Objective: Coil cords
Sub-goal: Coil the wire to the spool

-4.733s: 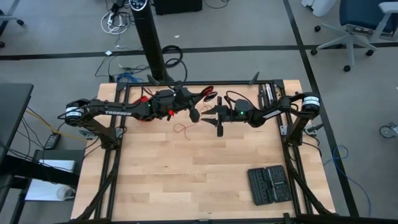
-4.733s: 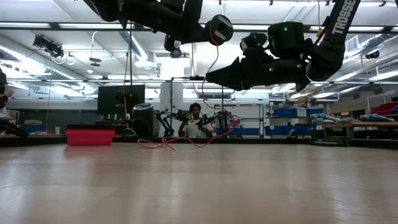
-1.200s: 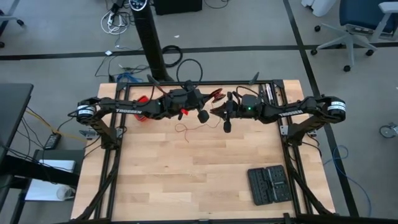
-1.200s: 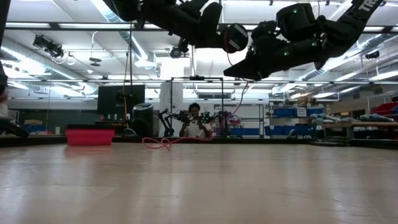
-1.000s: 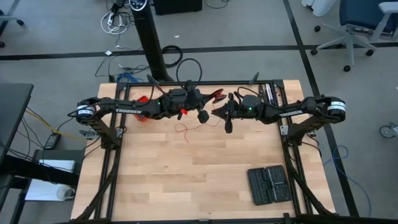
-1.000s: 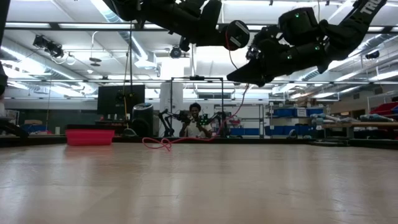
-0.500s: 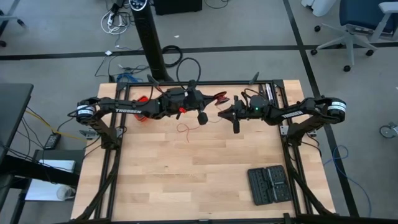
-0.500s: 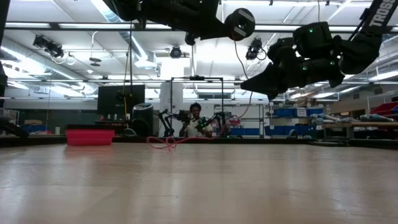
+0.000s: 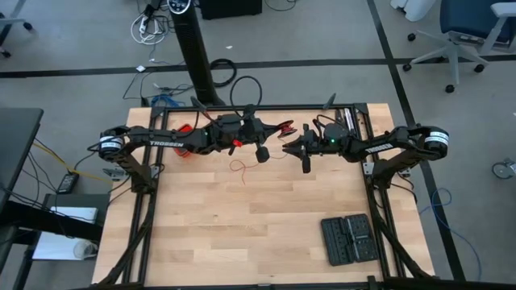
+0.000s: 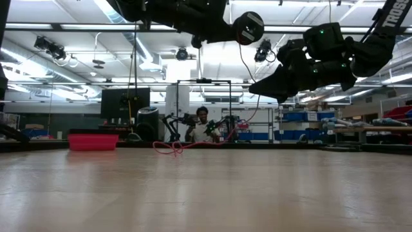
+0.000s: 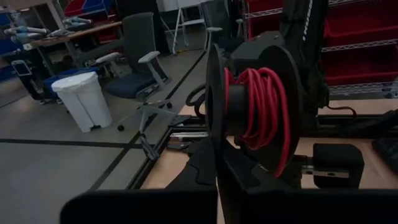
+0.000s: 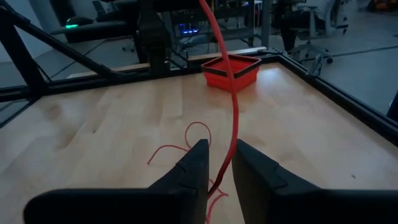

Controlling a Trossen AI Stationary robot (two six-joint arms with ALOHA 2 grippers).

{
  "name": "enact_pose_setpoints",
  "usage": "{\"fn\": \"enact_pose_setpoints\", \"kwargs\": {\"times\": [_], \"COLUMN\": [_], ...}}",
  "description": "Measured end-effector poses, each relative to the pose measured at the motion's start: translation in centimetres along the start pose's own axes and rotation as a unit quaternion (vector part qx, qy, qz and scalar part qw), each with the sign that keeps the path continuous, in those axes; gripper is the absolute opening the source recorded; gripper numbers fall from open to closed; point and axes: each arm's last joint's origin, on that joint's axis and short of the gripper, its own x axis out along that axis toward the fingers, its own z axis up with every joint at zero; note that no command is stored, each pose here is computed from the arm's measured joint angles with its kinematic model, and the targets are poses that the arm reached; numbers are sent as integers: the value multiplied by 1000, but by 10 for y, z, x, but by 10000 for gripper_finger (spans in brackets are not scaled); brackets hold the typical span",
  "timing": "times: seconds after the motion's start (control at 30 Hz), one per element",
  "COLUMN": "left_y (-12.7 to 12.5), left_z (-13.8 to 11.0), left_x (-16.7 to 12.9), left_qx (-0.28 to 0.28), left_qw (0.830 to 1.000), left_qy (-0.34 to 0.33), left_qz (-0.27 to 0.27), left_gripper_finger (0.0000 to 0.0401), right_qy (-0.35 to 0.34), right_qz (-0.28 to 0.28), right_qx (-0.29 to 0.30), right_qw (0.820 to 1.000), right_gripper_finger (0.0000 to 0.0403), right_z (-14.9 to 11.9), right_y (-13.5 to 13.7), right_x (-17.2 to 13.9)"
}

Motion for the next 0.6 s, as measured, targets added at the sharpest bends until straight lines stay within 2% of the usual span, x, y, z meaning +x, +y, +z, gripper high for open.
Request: {"fn": "enact_pose_setpoints", "kwargs": {"times": [0.2, 0.6], "left_y": [0, 0], "left_z": [0, -1], "left_x": [1, 1], "left_qx": [0, 0], "left_qw": [1000, 1000], "left_qy": [0, 2], "left_qz": [0, 1], "left_gripper_finger": [1, 1], "right_qy": [1, 16], "right_qz": [0, -10], "right_qx": [4, 1], "right_qw": [1000, 1000], "right_gripper_finger": [71, 43], "right_z": [0, -3], "right_y": [0, -1], "right_x": [0, 0]}}
